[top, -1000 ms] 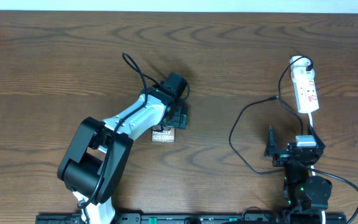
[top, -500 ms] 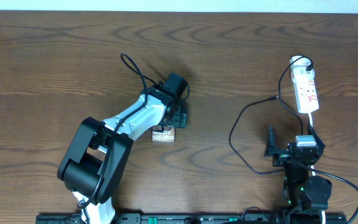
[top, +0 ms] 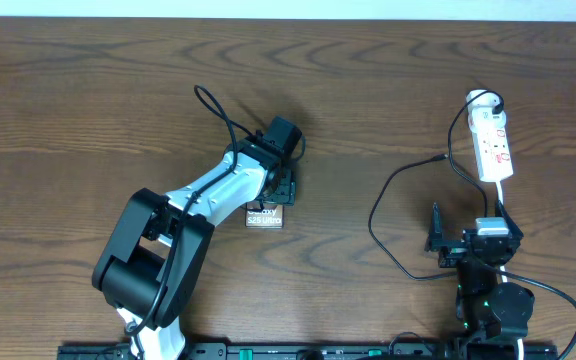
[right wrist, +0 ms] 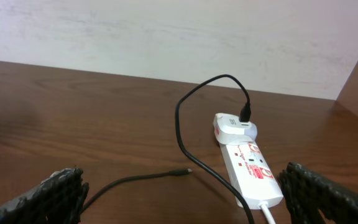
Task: Plug charger to phone and switch on socket
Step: 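Close the left gripper on the phone's long edges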
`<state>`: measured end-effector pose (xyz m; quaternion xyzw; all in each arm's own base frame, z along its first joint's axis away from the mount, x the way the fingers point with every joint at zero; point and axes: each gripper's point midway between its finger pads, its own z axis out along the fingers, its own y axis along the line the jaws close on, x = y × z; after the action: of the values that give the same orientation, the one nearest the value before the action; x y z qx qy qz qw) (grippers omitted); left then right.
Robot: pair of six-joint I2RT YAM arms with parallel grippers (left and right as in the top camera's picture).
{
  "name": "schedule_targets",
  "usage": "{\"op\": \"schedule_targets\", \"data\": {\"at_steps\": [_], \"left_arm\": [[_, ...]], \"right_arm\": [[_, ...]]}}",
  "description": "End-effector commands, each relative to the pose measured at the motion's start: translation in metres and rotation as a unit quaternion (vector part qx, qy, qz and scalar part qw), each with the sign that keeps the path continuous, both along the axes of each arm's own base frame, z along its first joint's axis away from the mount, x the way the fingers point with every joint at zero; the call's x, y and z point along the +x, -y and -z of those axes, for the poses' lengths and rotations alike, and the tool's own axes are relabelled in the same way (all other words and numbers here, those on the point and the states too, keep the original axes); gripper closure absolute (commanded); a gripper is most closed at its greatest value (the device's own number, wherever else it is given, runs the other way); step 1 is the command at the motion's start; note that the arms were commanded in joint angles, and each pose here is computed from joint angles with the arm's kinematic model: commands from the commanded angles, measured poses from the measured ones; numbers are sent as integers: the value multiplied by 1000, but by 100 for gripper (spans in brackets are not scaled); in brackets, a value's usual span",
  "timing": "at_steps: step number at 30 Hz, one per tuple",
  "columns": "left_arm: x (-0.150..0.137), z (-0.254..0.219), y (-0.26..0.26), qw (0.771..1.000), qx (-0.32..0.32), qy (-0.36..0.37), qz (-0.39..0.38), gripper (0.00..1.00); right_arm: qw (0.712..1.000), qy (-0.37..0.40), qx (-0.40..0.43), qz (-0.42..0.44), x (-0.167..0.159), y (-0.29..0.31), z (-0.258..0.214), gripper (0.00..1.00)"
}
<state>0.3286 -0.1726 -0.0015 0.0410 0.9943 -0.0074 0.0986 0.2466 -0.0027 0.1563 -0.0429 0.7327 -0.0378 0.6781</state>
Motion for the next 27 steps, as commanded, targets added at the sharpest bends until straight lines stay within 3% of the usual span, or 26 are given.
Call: {"op": "schedule_targets", "data": {"at_steps": [1, 27], "left_arm": [[-6, 7, -8, 1000, 18, -8, 0, 22], [-4, -8, -6, 1000, 11, 5, 0, 31]], "right_arm": [[1000, 1, -6, 1, 0, 0, 0, 1], [1000, 1, -6, 1, 0, 0, 0, 1]]}}
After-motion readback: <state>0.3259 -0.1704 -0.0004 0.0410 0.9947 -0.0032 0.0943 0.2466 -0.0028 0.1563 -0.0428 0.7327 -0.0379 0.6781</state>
